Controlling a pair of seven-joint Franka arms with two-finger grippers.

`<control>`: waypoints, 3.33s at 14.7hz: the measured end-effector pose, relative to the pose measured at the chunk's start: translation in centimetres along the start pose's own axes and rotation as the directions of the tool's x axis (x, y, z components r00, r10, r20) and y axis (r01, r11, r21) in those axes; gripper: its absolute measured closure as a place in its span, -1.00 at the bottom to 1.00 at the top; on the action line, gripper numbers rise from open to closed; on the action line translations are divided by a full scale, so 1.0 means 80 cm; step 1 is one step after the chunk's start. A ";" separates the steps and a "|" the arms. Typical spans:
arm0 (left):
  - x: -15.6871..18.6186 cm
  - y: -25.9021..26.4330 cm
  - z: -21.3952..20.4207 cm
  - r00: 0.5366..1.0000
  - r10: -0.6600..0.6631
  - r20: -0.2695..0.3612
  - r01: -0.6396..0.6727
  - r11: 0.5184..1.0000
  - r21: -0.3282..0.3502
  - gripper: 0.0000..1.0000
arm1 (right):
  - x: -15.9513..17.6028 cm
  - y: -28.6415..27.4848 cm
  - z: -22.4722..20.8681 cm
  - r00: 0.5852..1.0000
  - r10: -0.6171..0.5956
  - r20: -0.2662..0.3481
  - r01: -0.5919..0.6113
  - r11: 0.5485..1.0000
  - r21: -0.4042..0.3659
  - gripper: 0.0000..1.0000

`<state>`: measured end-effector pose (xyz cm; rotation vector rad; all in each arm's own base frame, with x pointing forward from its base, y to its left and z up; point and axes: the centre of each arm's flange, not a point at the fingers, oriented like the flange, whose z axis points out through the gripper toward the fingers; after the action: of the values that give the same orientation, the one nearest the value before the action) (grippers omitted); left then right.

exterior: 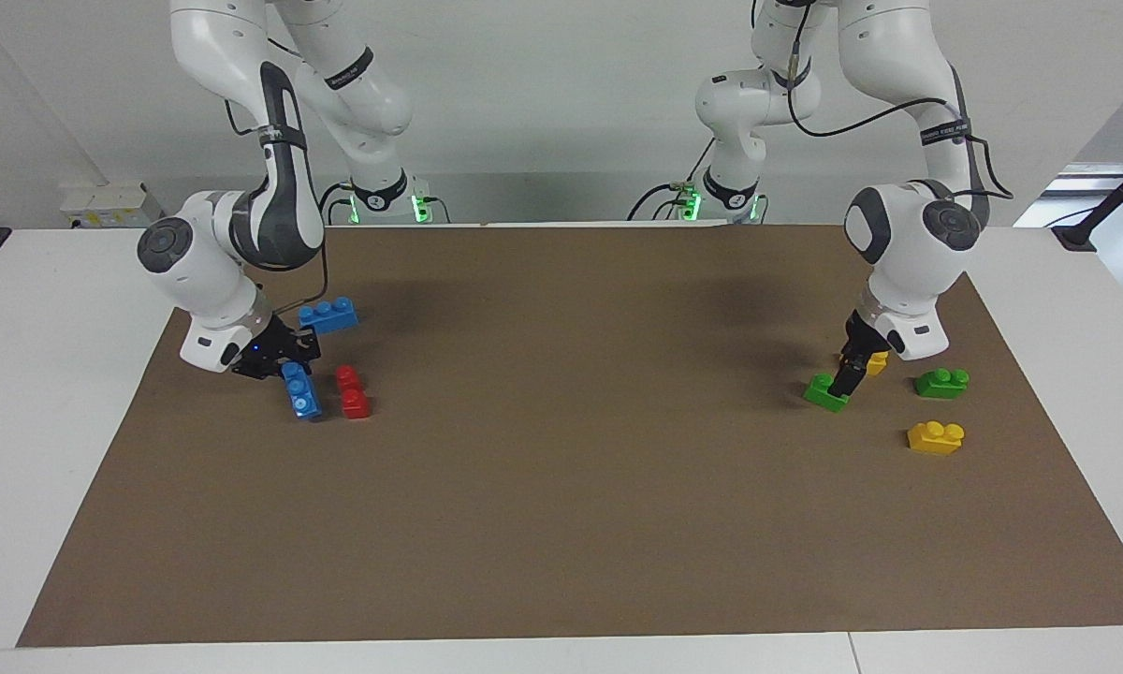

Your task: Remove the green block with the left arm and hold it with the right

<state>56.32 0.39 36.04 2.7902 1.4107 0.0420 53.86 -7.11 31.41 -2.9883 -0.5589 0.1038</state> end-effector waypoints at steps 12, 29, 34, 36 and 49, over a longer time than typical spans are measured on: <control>-0.004 0.007 -0.096 1.000 0.010 0.007 -0.010 1.000 0.014 -1.00 | -0.009 -0.004 0.021 1.000 0.002 0.000 -0.002 1.000 0.000 -0.54; -0.028 -0.004 -0.195 0.998 0.027 -0.055 -0.030 0.998 -0.063 -1.00 | -0.002 -0.021 -0.132 1.000 -0.012 0.001 0.012 0.998 -0.067 -1.00; -0.037 0.007 -0.236 0.996 0.043 -0.076 -0.050 0.995 -0.088 -1.00 | -0.006 -0.053 -0.185 0.999 -0.036 0.009 0.037 0.994 -0.099 -1.00; -0.042 0.013 -0.248 0.995 0.054 -0.086 -0.062 0.993 -0.100 -1.00 | -0.006 -0.073 -0.203 0.998 -0.056 0.008 0.057 0.992 -0.116 -1.00; -0.054 0.015 -0.340 0.914 0.383 -0.133 -0.390 0.920 -0.031 -1.00 | 0.029 -0.180 -0.348 0.986 0.167 0.001 -0.166 0.981 -0.097 -1.00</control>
<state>53.87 -3.75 63.19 3.0144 0.8306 0.2607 53.24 4.73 60.52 -3.1260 -0.3218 0.1067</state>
